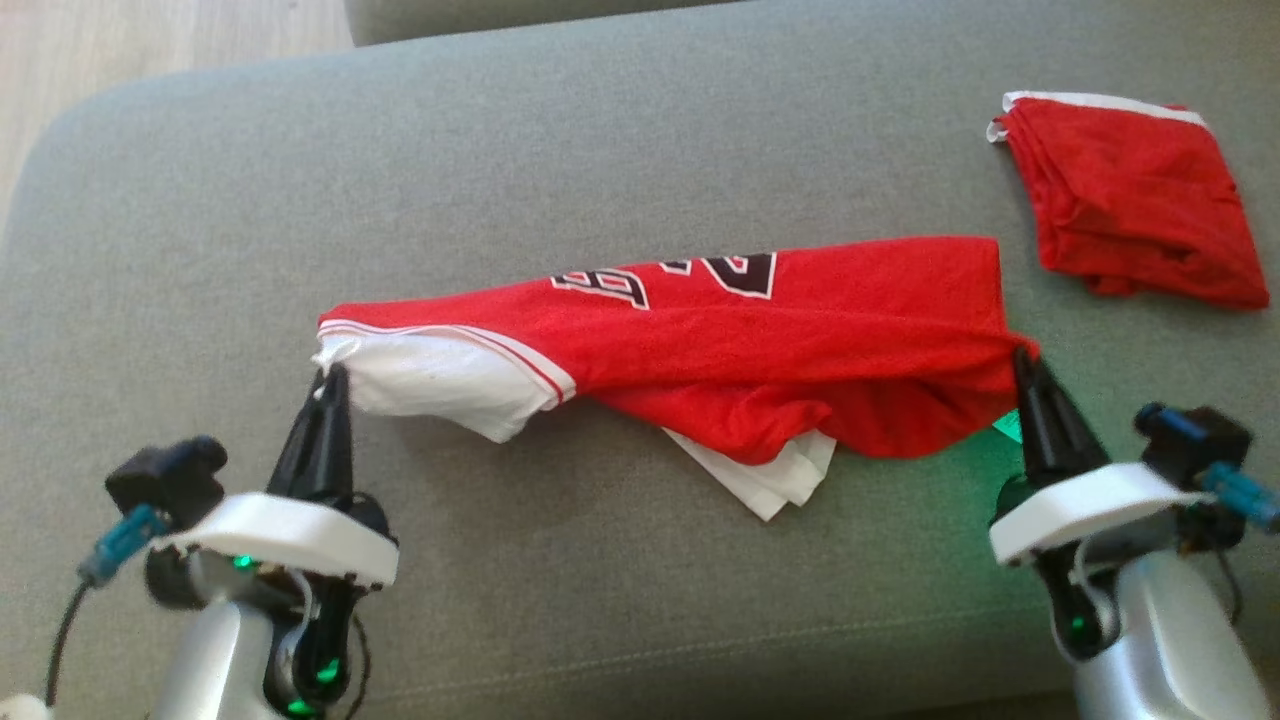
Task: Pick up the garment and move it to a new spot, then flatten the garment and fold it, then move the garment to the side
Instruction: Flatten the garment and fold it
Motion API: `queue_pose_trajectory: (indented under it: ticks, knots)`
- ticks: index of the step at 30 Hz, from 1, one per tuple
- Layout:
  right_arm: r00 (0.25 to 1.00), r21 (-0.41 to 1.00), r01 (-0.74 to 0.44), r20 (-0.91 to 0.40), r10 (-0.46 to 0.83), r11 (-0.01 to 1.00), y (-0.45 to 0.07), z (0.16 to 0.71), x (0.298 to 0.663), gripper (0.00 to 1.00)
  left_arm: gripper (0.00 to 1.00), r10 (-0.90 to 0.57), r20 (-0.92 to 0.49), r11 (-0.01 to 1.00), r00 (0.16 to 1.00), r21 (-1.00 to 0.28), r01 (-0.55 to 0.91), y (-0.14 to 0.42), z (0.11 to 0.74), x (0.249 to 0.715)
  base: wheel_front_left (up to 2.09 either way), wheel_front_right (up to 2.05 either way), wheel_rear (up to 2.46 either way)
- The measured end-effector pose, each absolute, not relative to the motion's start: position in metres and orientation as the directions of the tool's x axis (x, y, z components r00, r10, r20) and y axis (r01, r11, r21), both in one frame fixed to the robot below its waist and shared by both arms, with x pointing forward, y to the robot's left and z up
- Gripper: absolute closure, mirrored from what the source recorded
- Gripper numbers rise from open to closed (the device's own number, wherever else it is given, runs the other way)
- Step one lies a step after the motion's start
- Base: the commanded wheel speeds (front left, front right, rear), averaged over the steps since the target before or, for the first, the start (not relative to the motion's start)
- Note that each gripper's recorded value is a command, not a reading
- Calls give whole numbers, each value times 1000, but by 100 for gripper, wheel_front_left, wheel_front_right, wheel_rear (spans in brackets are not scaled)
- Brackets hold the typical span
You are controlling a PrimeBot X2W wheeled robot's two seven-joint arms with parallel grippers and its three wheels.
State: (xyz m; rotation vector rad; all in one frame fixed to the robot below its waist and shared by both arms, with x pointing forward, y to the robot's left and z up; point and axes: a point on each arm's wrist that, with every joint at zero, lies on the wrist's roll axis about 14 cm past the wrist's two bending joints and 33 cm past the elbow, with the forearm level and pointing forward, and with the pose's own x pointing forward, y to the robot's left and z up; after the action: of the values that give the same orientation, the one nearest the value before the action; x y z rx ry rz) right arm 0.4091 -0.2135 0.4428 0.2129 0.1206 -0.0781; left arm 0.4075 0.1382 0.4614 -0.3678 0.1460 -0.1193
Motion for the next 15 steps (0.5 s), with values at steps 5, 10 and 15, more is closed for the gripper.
queue_pose_trajectory:
  ticks: [5, 10, 15]
  knots:
    - [998, 266, 61, -7, -61, 962, -215, 496, 422, 100, 100, -211, -44, 812, 976, -564, 150, 119, 507, 419, 0, 0, 0]
    - [990, 251, 0, 139, -36, 968, -214, 573, 446, 100, 100, -265, 129, 661, 955, -697, 278, 106, 601, 452, 0, 0, 0]
    - [965, 209, -55, 262, -2, 976, -210, 654, 487, 100, 100, -275, 239, 602, 931, -712, 360, 103, 683, 491, 0, 0, 0]
